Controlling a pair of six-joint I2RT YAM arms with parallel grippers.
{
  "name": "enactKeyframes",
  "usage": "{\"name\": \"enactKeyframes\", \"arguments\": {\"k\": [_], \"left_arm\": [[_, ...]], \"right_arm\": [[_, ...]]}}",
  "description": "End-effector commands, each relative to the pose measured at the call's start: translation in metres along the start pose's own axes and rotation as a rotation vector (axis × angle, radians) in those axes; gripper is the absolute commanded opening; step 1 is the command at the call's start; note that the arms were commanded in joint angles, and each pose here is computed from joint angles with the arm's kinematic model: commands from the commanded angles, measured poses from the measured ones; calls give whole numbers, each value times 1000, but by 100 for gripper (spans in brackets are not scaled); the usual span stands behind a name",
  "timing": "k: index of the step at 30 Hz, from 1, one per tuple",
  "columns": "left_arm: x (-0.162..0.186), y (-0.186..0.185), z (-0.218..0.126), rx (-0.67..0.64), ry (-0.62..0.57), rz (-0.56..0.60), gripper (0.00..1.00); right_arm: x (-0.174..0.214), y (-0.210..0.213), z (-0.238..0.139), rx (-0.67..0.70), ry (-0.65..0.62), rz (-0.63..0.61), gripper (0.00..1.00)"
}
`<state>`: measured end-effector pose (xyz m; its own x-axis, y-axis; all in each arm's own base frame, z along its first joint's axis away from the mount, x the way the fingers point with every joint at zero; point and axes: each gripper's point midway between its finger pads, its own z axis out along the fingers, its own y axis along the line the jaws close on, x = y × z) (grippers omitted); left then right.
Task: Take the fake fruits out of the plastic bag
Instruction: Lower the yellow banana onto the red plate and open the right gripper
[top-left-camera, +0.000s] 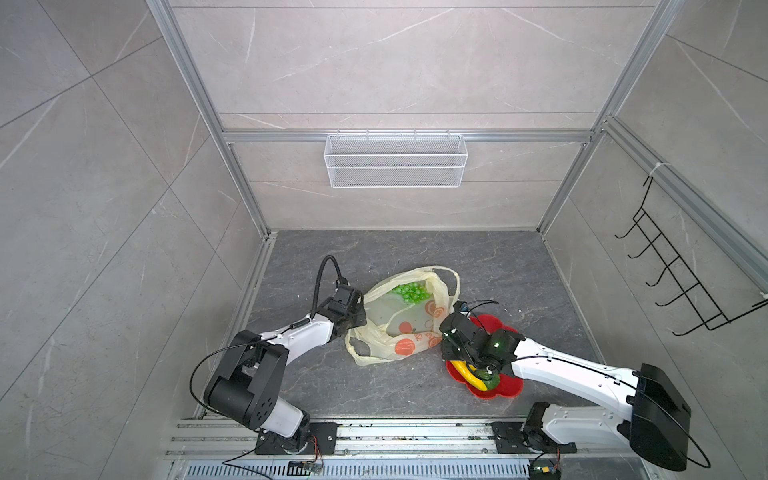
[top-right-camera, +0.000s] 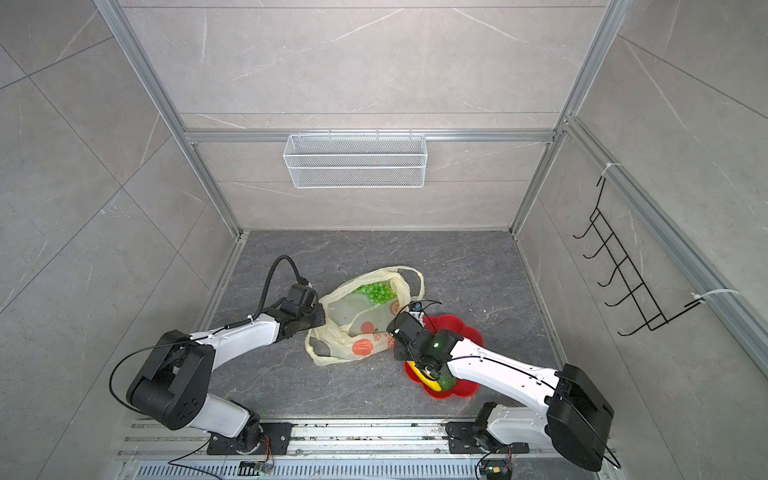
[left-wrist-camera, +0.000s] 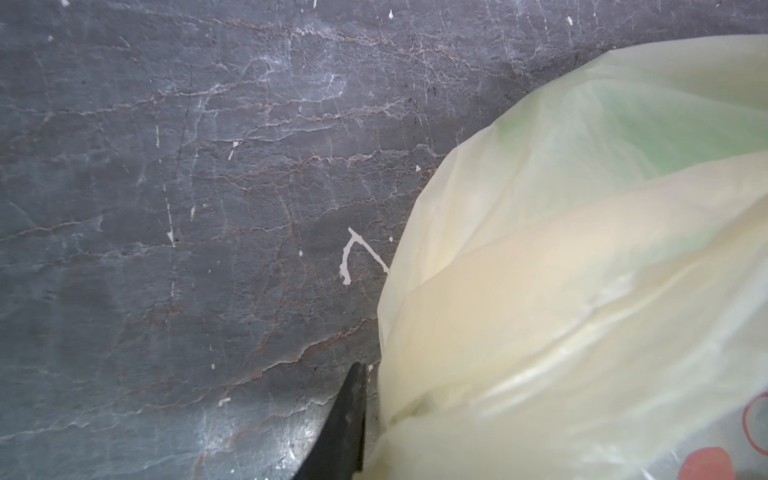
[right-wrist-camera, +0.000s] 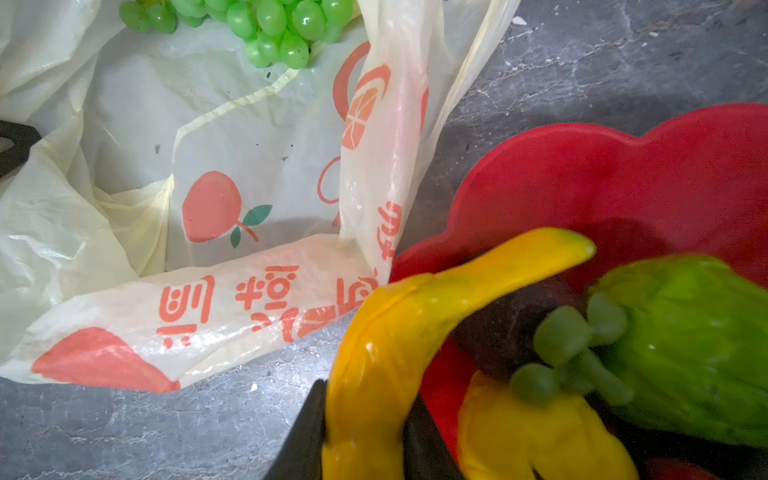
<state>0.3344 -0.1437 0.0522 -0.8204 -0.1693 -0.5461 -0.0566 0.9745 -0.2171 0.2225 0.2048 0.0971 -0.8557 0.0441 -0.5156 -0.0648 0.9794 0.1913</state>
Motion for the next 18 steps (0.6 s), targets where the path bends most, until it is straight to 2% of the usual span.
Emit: {"name": "enactKeyframes", "arguments": {"k": [1, 7, 14, 18], "left_arm": [[-4, 0, 0, 5, -7, -14, 19], [-4, -1, 1, 6, -4, -16, 19], [-3, -2, 2, 8, 2, -13, 19], [-3, -2, 2, 7, 3, -13, 19]], "right_arm": [[7, -14, 3, 65, 5, -35, 17], [12, -14, 8, 76, 16, -45, 22], [16, -21, 13, 114, 22, -61, 24], [16, -24, 13, 128, 22, -67, 30]]}}
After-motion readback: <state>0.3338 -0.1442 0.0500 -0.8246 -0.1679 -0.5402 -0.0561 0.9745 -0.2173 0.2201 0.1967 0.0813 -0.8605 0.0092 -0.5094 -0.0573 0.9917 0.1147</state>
